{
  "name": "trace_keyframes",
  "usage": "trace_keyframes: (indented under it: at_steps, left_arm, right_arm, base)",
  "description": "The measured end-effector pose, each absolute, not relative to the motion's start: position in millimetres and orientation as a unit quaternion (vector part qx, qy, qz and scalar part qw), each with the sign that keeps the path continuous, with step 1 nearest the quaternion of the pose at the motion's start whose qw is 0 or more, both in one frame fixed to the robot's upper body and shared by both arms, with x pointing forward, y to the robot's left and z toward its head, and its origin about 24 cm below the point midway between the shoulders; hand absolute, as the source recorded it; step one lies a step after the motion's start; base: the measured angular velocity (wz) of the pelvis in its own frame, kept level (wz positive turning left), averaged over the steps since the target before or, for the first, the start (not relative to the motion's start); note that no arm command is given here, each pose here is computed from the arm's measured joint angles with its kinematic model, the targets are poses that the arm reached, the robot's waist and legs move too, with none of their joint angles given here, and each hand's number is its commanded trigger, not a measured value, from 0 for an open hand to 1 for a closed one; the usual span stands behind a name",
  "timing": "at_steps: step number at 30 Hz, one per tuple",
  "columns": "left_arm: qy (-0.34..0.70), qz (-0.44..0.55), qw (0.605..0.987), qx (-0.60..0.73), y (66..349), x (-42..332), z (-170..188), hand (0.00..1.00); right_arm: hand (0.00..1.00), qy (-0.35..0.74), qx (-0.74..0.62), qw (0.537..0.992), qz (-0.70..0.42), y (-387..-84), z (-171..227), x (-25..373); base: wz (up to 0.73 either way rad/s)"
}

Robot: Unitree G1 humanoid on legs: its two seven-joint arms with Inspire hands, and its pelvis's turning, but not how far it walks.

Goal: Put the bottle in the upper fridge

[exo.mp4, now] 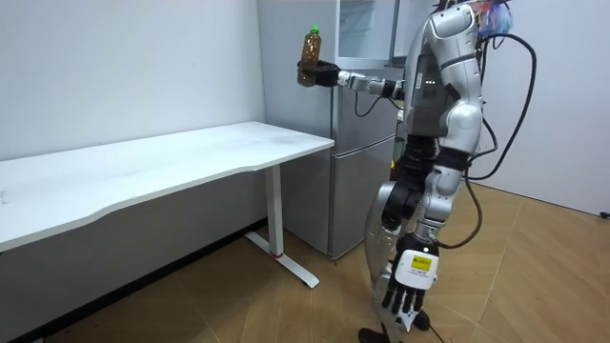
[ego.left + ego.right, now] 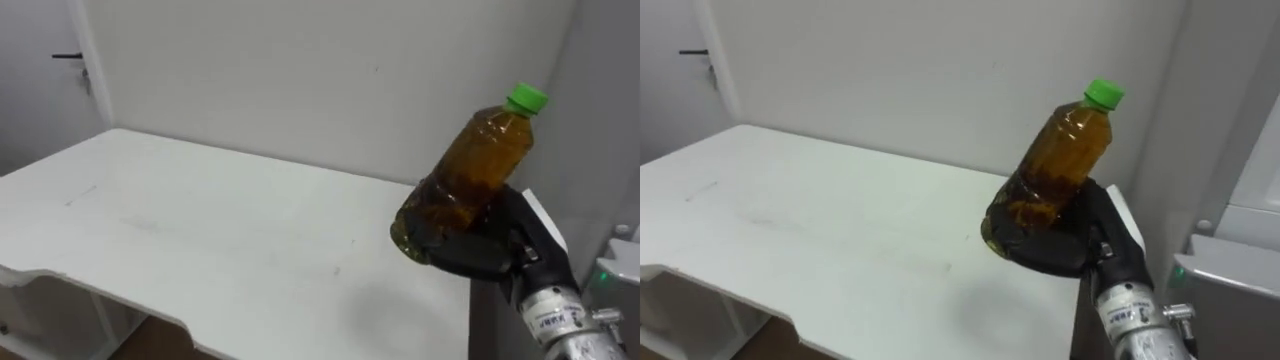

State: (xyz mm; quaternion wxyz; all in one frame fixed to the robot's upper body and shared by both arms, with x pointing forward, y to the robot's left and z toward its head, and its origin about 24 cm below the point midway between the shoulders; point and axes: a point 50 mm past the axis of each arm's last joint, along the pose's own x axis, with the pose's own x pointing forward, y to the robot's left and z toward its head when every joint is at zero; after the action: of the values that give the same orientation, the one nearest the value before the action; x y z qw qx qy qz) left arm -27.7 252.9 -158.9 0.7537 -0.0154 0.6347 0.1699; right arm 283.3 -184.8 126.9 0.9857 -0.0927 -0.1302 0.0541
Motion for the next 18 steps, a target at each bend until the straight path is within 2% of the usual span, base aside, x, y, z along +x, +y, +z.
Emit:
trace_keyframes:
  at_steps: [7, 18]
  left_arm:
    - [0.644, 0.168, 0.746, -0.02, 251.7, -30.6, -160.5, 0.0]
    - [0.65, 0.154, 0.744, -0.02, 253.8, -31.8, -160.8, 0.0]
  right_arm:
    - [1.0, -0.125, -0.094, 0.985, 0.076, -187.2, 126.1, 277.5]
    - [1.0, -0.202, -0.094, 0.97, 0.098, -189.6, 160.0, 248.8]
  base:
    - [-0.13]
    - [-0.11]
